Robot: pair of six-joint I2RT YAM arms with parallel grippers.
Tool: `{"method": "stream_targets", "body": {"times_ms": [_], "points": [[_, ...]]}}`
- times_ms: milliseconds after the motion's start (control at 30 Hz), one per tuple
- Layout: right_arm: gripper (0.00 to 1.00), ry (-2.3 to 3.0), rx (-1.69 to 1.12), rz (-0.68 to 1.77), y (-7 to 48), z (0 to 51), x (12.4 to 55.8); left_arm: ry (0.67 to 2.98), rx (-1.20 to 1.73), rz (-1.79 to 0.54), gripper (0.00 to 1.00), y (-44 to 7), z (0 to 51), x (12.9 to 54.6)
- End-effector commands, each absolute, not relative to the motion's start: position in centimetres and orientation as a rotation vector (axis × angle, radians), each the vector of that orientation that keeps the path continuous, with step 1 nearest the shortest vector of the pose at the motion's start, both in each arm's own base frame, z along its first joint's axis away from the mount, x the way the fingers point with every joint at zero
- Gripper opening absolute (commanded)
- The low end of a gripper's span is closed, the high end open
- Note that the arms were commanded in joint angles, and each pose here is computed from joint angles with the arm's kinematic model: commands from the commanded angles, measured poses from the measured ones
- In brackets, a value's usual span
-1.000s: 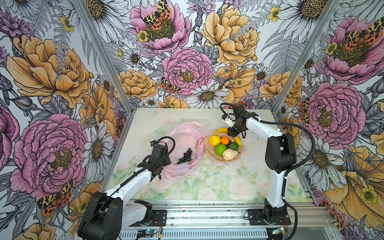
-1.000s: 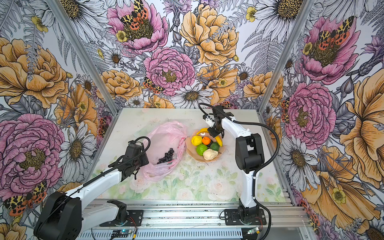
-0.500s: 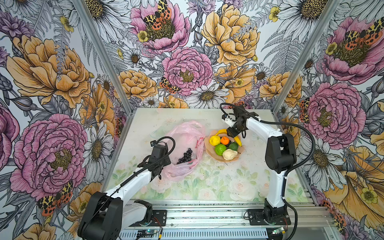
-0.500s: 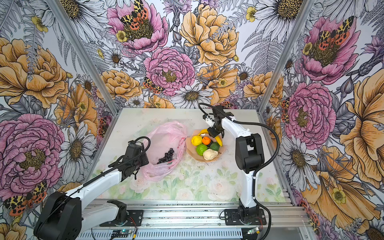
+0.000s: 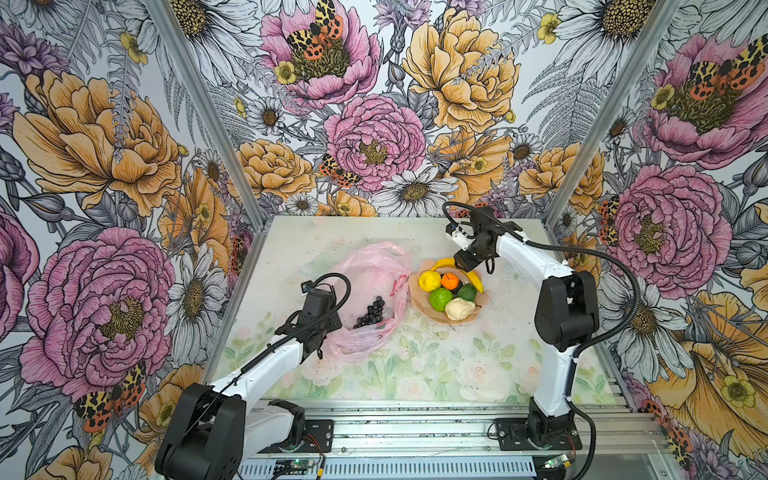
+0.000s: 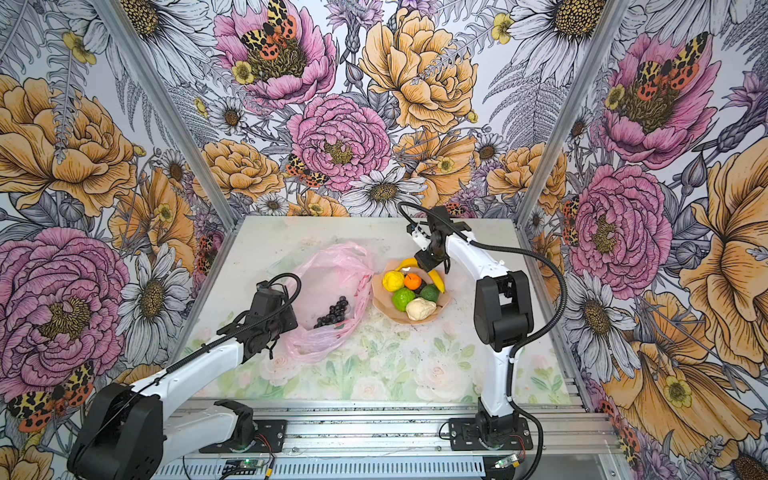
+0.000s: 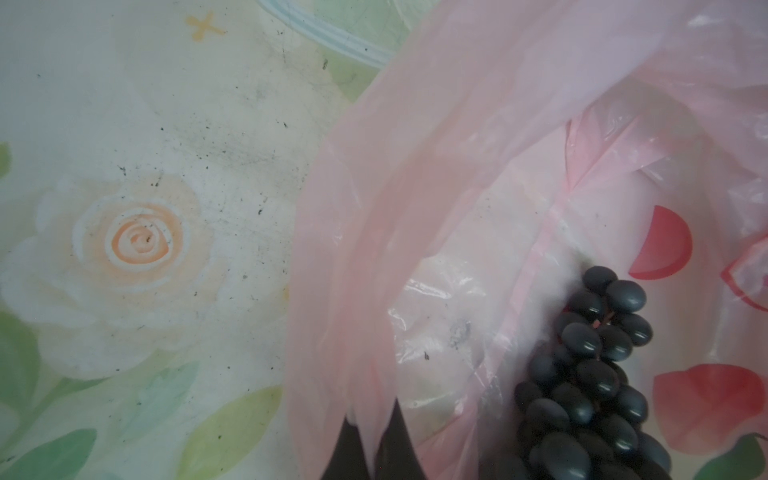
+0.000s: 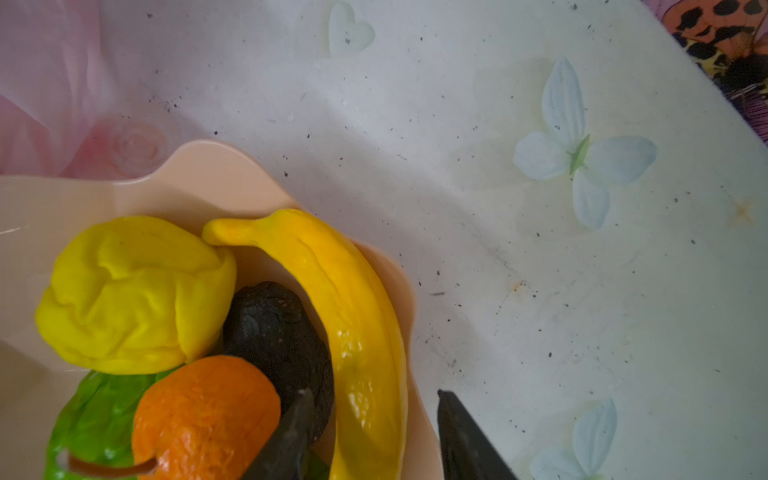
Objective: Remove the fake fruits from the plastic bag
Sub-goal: 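Open the right gripper to release the banana in the bowl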
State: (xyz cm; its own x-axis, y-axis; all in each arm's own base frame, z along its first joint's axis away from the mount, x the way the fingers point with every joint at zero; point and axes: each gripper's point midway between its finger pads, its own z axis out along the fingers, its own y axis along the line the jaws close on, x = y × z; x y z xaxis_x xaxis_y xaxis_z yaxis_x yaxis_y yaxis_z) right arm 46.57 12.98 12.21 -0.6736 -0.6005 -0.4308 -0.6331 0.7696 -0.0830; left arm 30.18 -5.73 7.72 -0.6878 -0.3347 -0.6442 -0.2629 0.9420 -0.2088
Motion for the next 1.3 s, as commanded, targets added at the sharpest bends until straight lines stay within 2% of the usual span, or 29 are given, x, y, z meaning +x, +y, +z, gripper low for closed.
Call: {"method": "stream_targets", "body": {"times_ms": [0, 533, 1267], "points": [[0.51, 2.503, -0.877, 0.067, 12.0, 14.2, 46.5, 2.331, -0.399, -0.117, 0.01, -5.9, 8.7, 30.8], [0.37, 2.567, -0.870, 0.024, 10.6, 12.0, 46.1, 2.333, -0.394, -0.115, 0.01, -6.0, 8.7, 30.8], [0.38, 2.612, -0.879, -0.032, 9.9, 10.3, 46.0, 2.332, -0.390, -0.111, 0.02, -6.0, 8.7, 30.8]]}}
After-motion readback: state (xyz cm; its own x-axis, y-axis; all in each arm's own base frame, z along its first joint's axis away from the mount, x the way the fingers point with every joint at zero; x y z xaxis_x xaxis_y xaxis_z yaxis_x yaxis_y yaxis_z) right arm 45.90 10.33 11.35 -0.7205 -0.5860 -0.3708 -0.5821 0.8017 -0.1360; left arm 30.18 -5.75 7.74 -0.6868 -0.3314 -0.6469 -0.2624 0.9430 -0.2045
